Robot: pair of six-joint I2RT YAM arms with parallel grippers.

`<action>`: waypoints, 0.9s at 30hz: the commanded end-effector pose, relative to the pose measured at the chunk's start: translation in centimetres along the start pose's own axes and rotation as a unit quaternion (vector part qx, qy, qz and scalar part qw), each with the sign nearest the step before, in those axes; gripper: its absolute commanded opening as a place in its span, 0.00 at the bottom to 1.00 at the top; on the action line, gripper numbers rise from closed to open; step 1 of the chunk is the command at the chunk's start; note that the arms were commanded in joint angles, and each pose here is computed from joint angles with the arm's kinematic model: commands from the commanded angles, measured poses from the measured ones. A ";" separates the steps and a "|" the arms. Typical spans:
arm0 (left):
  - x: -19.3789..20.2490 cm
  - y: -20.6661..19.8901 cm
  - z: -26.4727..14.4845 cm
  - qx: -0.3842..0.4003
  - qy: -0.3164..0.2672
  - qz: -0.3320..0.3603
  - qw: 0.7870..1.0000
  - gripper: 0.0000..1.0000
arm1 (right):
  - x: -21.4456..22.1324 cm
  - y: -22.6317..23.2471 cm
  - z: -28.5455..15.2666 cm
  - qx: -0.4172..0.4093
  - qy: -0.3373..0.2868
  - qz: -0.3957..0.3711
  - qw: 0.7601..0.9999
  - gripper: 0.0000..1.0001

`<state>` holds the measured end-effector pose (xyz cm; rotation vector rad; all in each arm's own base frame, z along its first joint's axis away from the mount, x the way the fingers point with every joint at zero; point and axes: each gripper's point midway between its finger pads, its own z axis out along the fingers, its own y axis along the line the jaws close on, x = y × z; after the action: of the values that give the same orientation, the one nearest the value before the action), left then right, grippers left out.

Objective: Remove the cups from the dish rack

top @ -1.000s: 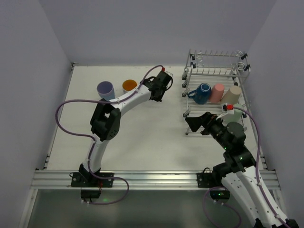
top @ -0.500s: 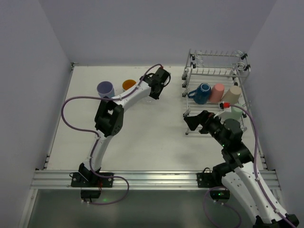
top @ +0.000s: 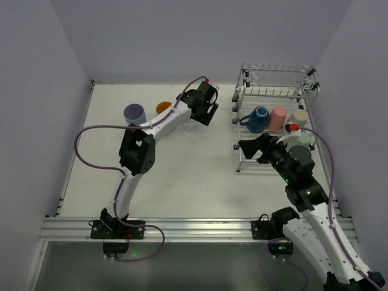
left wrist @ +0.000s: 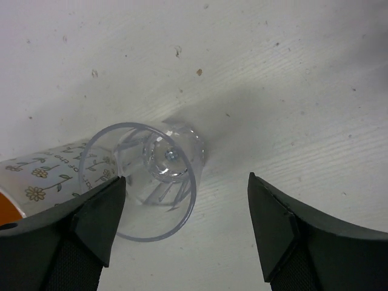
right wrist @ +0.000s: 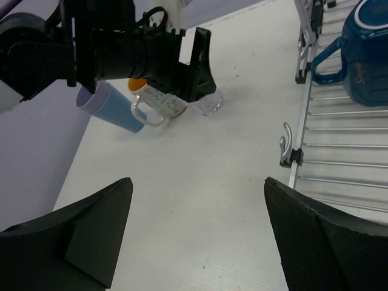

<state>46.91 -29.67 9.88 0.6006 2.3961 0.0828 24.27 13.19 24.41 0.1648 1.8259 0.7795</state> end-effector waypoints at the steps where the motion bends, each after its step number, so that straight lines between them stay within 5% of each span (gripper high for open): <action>1: -7.1 0.7 -7.6 0.044 -0.123 -0.037 0.991 0.87 | -3.9 0.2 -0.5 0.030 -0.050 -0.037 0.998 0.91; 5: -11.4 -0.4 -15.3 0.123 -0.237 -0.073 0.961 0.95 | -5.3 -1.8 -0.2 0.100 -0.059 -0.057 0.992 0.84; 8: -13.4 -0.8 -25.0 0.191 -0.342 -0.093 0.916 0.97 | -6.1 -3.5 0.8 0.150 -0.054 -0.066 0.985 0.81; 13: -9.7 -1.1 -32.7 0.277 -0.399 -0.103 0.868 0.98 | -7.4 -5.9 2.9 0.223 -0.043 -0.087 0.970 0.81; 20: 2.0 0.4 -35.7 0.293 -0.397 -0.086 0.865 0.99 | -8.2 -9.5 6.6 0.304 -0.017 -0.104 0.947 0.85; 22: 5.2 0.7 -33.6 0.274 -0.372 -0.084 0.883 0.99 | -8.5 -10.3 7.2 0.324 -0.016 -0.109 0.940 0.89; 27: 9.4 2.0 -33.1 0.245 -0.385 -0.076 0.886 1.00 | -8.7 -11.3 10.1 0.332 -0.013 -0.105 0.937 0.91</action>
<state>21.51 -22.04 31.73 0.5256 1.6694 -0.7658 37.19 5.42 20.48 0.3664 2.0721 0.0152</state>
